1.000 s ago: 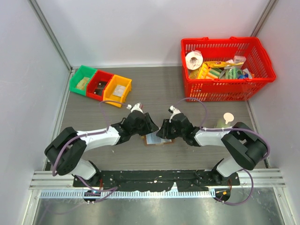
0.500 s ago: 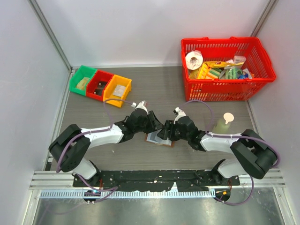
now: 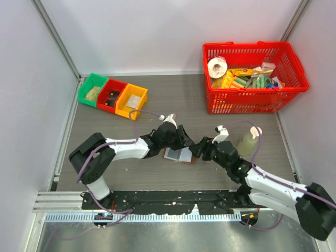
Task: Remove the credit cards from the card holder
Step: Remove the credit card from the card holder.
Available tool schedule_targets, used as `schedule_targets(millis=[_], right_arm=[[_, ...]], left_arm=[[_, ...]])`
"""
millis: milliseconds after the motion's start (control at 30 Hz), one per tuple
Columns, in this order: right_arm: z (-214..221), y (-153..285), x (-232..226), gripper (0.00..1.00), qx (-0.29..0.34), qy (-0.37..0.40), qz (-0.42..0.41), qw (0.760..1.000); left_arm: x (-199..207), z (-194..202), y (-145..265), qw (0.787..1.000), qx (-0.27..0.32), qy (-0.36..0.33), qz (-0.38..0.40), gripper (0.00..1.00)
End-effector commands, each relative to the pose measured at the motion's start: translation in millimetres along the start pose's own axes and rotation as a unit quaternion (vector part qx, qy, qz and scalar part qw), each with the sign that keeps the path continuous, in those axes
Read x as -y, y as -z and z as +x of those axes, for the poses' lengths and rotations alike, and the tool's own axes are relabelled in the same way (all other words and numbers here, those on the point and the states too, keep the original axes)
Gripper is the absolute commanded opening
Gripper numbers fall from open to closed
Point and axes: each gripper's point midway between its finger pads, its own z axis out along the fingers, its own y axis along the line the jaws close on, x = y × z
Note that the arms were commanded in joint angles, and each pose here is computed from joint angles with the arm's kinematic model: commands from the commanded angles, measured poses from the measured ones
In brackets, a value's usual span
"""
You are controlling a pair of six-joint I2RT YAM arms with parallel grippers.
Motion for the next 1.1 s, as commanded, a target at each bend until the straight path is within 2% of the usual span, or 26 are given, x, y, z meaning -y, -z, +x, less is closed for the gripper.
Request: schedule_targets(millis=[0,100,233,533,733,800,1067], right_arm=[[-38.8,15.1,3.6,0.61,0.092,-0.01,0.02,0.996],[-42.1,19.5,0.7,0.6,0.096,-0.011,0.015,0.995],[-34.5,12.3,-12.6,0.54,0.059,0.004,-0.008,0.998],[-32.9,-16.8,-63.1,0.41,-0.012,0.04,-0.089,0.995],[-10.3,-43.8,-62.6,0.38,-0.086,0.036,-0.077,0.993],[0.9,-50.0,-52.4,0.37,-0.104,0.03,-0.058,0.992],[38.1,-55.2,-24.2,0.36,-0.146,0.005,-0.028,0.989]], left_arm=[[21.0,16.0,-13.0,0.999,-0.024,-0.004,0.033,0.46],[20.4,20.7,-20.3,0.999,-0.033,0.001,0.035,0.45],[23.5,-6.9,-2.2,0.999,0.014,-0.006,0.035,0.45],[-33.8,-60.4,63.4,0.992,0.101,-0.039,-0.066,0.48],[-84.6,-63.8,84.6,0.981,0.097,-0.066,-0.155,0.57],[-92.8,-63.6,86.9,0.979,0.092,-0.074,-0.167,0.64],[-108.7,-52.4,68.9,0.974,0.037,-0.105,-0.197,0.66]])
